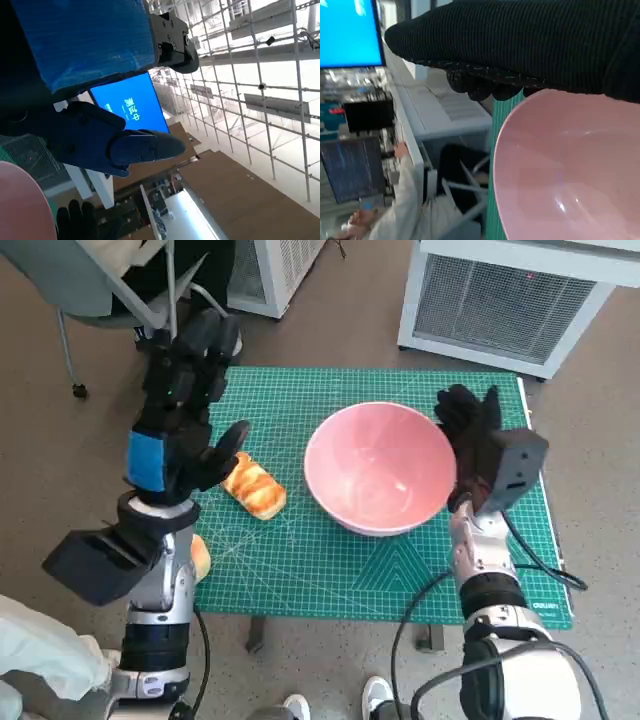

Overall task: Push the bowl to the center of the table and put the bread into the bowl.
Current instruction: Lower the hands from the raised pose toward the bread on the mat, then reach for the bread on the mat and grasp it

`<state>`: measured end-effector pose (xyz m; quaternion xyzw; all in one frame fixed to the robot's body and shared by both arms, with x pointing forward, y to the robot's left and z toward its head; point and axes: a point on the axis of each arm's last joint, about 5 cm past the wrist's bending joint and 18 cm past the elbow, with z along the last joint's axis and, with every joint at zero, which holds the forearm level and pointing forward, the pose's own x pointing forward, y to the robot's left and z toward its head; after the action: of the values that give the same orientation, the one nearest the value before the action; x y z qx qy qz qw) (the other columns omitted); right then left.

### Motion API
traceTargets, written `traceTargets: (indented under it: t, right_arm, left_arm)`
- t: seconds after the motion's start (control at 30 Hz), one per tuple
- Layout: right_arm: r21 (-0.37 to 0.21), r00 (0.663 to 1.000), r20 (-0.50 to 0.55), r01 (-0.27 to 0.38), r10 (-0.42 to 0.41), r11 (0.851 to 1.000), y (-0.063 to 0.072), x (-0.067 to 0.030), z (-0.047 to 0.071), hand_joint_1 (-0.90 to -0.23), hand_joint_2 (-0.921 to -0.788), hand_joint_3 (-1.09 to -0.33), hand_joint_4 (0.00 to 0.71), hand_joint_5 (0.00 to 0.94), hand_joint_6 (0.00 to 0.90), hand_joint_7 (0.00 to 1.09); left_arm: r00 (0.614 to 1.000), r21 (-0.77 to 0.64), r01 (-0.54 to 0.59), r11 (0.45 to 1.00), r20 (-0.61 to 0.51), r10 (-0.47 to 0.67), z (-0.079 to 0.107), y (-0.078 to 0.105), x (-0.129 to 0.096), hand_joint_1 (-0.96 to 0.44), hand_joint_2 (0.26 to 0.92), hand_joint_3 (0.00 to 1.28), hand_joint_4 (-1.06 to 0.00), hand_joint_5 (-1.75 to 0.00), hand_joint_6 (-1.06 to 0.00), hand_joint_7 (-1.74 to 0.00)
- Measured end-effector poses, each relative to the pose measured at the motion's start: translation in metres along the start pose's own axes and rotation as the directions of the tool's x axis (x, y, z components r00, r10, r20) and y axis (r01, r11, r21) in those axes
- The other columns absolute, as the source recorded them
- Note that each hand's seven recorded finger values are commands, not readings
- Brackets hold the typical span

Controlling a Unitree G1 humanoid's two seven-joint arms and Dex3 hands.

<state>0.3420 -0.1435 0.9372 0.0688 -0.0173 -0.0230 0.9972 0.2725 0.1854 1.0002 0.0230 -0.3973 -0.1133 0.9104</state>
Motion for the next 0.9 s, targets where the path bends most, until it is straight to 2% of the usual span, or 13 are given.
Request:
traceTargets:
  t: [0.2, 0.4, 0.6, 0.67, 0.77, 0.9]
  right_arm:
    - [-0.003, 1.0, 0.001, -0.015, 0.015, 1.0, 0.001, 0.0018, 0.003, -0.459, -0.921, -0.87, 0.225, 0.002, 0.111, 0.33]
    - [-0.023, 0.999, 0.032, -0.016, 0.017, 1.0, -0.003, 0.005, 0.011, -0.458, -0.921, -0.873, 0.224, 0.001, 0.108, 0.32]
    - [-0.061, 0.983, 0.183, -0.007, 0.018, 0.998, -0.011, 0.0082, 0.027, -0.492, -0.921, -0.851, 0.224, 0.001, 0.11, 0.33]
    - [-0.086, 0.966, 0.256, -0.008, 0.03, 0.996, -0.013, 0.0089, 0.035, -0.503, -0.921, -0.843, 0.226, 0.002, 0.111, 0.34]
    - [-0.135, 0.922, 0.382, -0.018, 0.068, 0.991, -0.015, 0.0092, 0.048, -0.52, -0.921, -0.832, 0.233, 0.005, 0.111, 0.34]
    - [-0.188, 0.831, 0.538, -0.045, 0.142, 0.981, -0.019, 0.0079, 0.067, -0.54, -0.921, -0.823, 0.248, 0.007, 0.104, 0.39]
  left_arm:
    - [0.999, 0.082, 0.034, 0.996, -0.037, -0.031, 0.002, 0.011, -0.005, -0.55, 0.921, 0.32, -0.3, 0.0, -0.26, -0.32]
    - [0.983, 0.214, 0.165, 0.963, -0.121, -0.141, 0.006, 0.031, -0.007, -0.54, 0.921, 0.33, -0.3, 0.0, -0.25, -0.29]
    - [0.924, 0.301, 0.34, 0.891, -0.282, -0.257, 0.006, 0.055, -0.009, -0.55, 0.921, 0.33, -0.3, 0.0, -0.24, -0.28]
    - [0.895, 0.326, 0.398, 0.858, -0.343, -0.285, 0.005, 0.062, -0.009, -0.55, 0.921, 0.32, -0.3, 0.0, -0.24, -0.27]
    - [0.846, 0.35, 0.478, 0.805, -0.428, -0.316, 0.003, 0.071, -0.006, -0.55, 0.921, 0.28, -0.31, 0.0, -0.25, -0.26]
    - [0.783, 0.365, 0.572, 0.735, -0.511, -0.355, 0.003, 0.078, 0.003, -0.49, 0.921, 0.15, -0.31, 0.0, -0.25, -0.24]
